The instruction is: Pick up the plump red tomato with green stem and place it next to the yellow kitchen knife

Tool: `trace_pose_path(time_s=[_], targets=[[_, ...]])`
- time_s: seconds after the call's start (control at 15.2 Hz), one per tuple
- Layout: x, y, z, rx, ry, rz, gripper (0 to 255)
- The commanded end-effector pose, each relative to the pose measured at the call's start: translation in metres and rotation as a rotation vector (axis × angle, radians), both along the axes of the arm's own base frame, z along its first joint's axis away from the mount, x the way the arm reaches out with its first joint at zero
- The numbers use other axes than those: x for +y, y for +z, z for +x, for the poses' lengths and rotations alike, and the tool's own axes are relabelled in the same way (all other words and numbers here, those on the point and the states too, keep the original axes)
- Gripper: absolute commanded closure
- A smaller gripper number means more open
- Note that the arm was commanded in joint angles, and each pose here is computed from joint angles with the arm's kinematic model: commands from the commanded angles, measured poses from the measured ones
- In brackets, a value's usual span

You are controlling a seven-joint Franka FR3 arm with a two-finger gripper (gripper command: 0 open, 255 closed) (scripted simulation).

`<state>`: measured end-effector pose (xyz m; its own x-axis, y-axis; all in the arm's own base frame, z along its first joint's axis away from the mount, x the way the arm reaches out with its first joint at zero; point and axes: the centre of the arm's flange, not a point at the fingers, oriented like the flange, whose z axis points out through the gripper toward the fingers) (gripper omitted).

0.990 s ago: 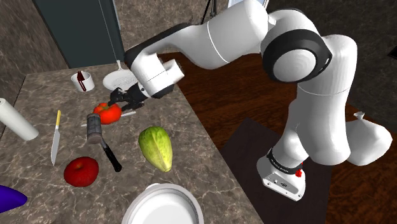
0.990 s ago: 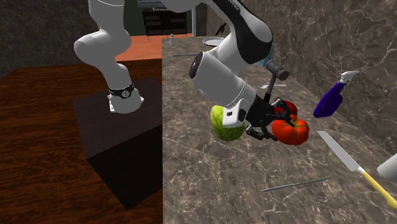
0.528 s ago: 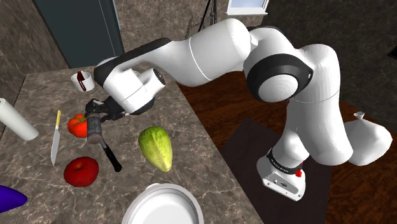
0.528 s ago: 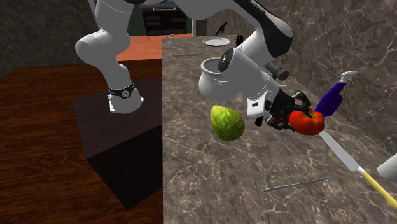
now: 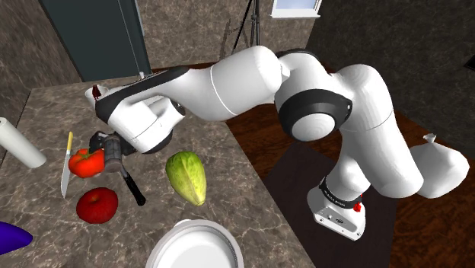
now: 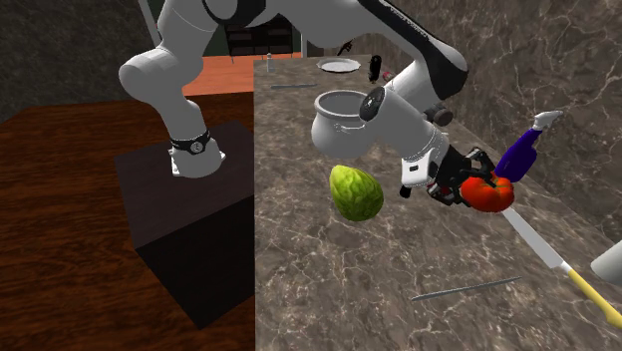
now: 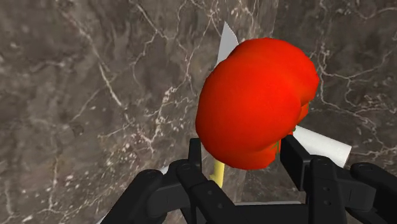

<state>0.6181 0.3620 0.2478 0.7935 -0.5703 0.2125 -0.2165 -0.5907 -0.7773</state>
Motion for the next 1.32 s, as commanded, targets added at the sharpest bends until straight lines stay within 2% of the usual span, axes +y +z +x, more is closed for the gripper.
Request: trace_pose_path(time_s=[0.0, 0.86, 1.25], targets=[[0.000, -0.010, -0.001, 0.000, 0.000, 0.000, 255], [0.000, -0.078, -0.001, 0.000, 0.000, 0.000, 255], [0.000, -0.078, -0.001, 0.000, 0.000, 0.000, 255]])
